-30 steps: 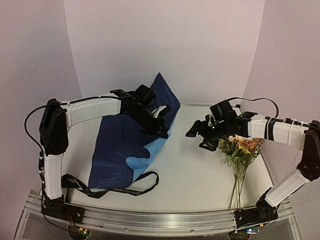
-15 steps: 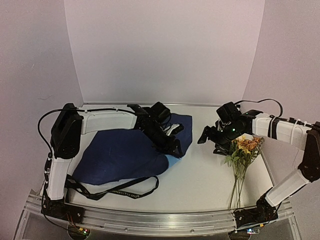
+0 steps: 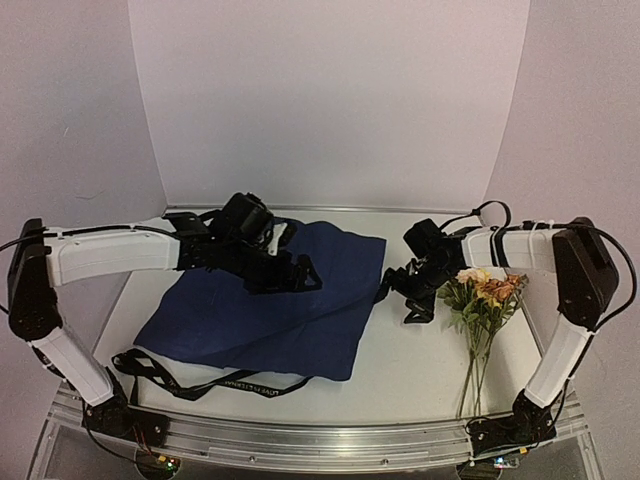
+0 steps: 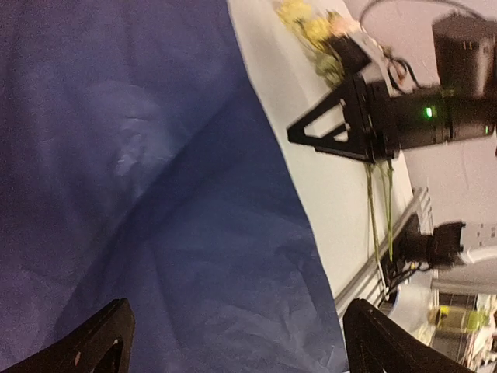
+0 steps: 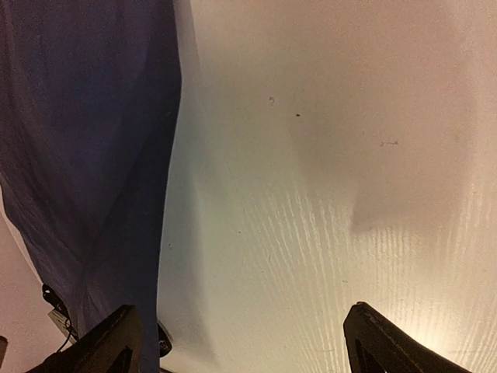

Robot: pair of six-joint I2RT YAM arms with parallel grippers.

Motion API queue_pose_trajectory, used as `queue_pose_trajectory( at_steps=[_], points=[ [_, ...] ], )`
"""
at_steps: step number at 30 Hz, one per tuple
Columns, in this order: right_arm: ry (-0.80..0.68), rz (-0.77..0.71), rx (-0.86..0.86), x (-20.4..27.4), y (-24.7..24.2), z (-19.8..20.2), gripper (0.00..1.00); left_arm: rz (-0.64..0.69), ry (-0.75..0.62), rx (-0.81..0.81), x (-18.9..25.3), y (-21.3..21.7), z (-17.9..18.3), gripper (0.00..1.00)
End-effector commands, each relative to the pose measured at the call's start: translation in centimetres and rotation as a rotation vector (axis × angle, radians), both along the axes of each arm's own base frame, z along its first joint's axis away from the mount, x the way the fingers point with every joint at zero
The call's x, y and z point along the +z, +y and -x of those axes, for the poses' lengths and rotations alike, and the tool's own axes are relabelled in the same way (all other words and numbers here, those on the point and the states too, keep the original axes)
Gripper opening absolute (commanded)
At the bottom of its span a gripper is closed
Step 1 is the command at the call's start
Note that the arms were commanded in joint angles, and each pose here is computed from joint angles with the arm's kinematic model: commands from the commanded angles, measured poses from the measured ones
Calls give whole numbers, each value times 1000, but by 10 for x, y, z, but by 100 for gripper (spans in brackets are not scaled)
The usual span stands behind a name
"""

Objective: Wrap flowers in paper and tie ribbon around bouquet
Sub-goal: Unfold the folded wrapping paper at the center of the board, then rotate the flattened wrapping paper at the center of the board.

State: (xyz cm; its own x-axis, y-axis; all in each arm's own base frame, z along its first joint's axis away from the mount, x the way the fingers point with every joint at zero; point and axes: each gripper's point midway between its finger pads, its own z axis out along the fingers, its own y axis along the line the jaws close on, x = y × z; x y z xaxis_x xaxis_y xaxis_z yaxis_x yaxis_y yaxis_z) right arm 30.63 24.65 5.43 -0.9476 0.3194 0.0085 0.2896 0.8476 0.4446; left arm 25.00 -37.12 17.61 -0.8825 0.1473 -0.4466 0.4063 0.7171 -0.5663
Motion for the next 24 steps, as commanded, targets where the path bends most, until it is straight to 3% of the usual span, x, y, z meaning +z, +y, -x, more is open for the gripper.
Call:
queue_pose_trajectory(
  at_steps=[1,8,10,14,17,21,24],
  points=[
    [-41,-60,-24,-1,34,-8,93,-57,55,402,-22,86,-41,97],
    [-45,-84,-75,-23,55,-6,81,-87,156,718,-52,187,-52,93],
    [-48,-79,-85,-27,54,-4,72,-80,184,767,-58,201,-53,91],
    [-48,-79,-108,-35,52,-4,37,-82,215,924,-61,235,-47,87],
    [-58,-94,-126,-36,56,-9,17,-107,208,1010,-62,251,-44,87],
    [-84,-92,-138,-34,54,-14,0,-182,218,1070,-68,268,-42,91],
    [-139,-29,-163,-33,35,-12,0,-171,236,1063,-73,272,-47,91]
  ],
)
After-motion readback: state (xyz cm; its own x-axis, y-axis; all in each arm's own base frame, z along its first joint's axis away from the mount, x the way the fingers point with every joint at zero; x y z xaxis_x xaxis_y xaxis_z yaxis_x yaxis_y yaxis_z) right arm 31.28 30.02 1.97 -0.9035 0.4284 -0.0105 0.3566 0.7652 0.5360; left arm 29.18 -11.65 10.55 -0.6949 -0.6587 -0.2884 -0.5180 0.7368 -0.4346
